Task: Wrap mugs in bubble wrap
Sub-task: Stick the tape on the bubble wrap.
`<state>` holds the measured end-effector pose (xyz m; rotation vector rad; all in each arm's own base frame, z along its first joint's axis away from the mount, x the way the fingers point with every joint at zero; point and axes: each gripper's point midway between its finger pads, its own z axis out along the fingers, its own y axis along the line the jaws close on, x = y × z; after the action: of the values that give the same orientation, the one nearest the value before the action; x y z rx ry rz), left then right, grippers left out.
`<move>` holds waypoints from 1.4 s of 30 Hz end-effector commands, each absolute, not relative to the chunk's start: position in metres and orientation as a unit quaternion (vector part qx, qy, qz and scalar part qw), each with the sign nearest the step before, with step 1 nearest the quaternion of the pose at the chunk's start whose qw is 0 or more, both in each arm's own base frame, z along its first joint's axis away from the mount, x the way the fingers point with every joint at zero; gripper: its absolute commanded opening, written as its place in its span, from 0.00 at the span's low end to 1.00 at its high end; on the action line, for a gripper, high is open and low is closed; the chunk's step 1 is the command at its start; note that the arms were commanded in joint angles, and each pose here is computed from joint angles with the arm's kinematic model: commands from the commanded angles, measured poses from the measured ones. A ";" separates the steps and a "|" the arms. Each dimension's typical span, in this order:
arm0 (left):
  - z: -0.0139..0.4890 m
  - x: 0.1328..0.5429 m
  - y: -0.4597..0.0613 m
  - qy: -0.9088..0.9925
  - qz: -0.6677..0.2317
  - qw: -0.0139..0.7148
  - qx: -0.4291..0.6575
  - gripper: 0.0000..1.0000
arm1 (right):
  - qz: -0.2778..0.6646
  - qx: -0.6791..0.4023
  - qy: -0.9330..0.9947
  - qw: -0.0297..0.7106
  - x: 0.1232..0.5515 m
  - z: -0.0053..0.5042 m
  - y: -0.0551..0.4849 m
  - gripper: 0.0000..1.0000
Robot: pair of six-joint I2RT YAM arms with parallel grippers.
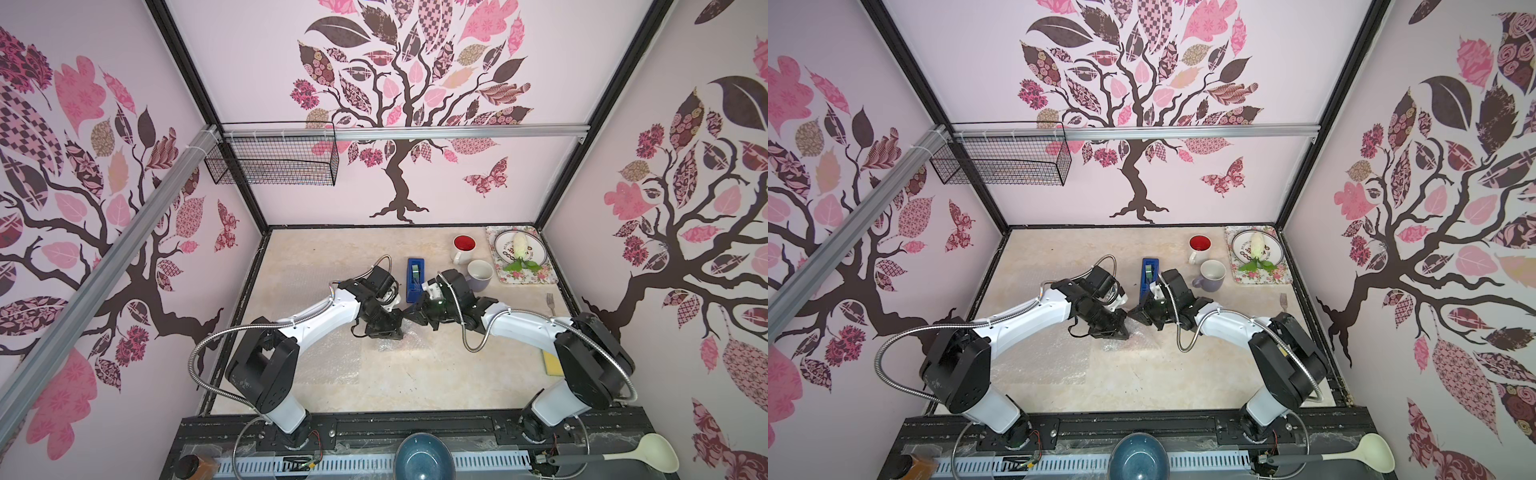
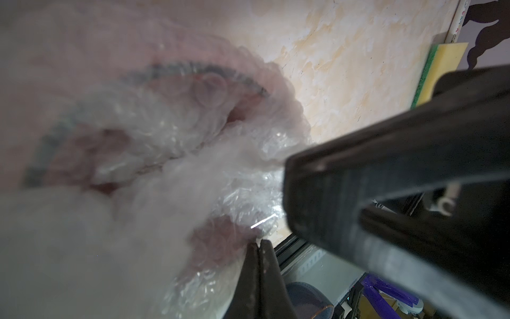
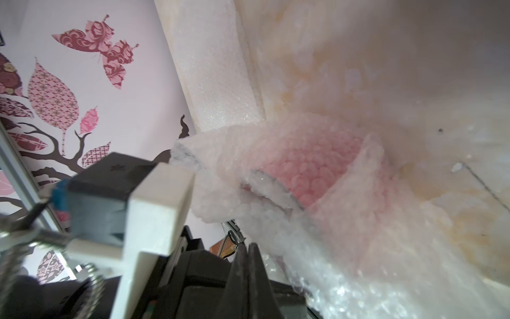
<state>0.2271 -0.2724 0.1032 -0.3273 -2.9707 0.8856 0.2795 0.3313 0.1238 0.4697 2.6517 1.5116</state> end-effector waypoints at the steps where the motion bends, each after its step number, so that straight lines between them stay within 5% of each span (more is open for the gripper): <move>1: 0.084 0.226 -0.263 -0.963 0.250 0.023 -0.102 0.00 | 0.491 0.150 0.858 0.012 0.278 0.114 0.338 0.00; 10: 0.083 0.227 -0.263 -0.963 0.246 0.024 -0.103 0.00 | 0.444 0.149 0.883 0.026 0.286 0.084 0.328 0.00; 21: 0.077 0.225 -0.261 -0.964 0.242 0.029 -0.105 0.00 | 0.447 0.102 0.880 0.121 0.316 0.132 0.326 0.05; 42: 0.078 0.226 -0.260 -0.964 0.239 0.030 -0.111 0.00 | 0.516 0.074 0.850 0.073 0.273 0.156 0.335 0.08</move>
<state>0.2236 -0.2746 0.1008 -0.3583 -2.9402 0.8978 0.2718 0.3295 0.1272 0.2691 2.6207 1.4856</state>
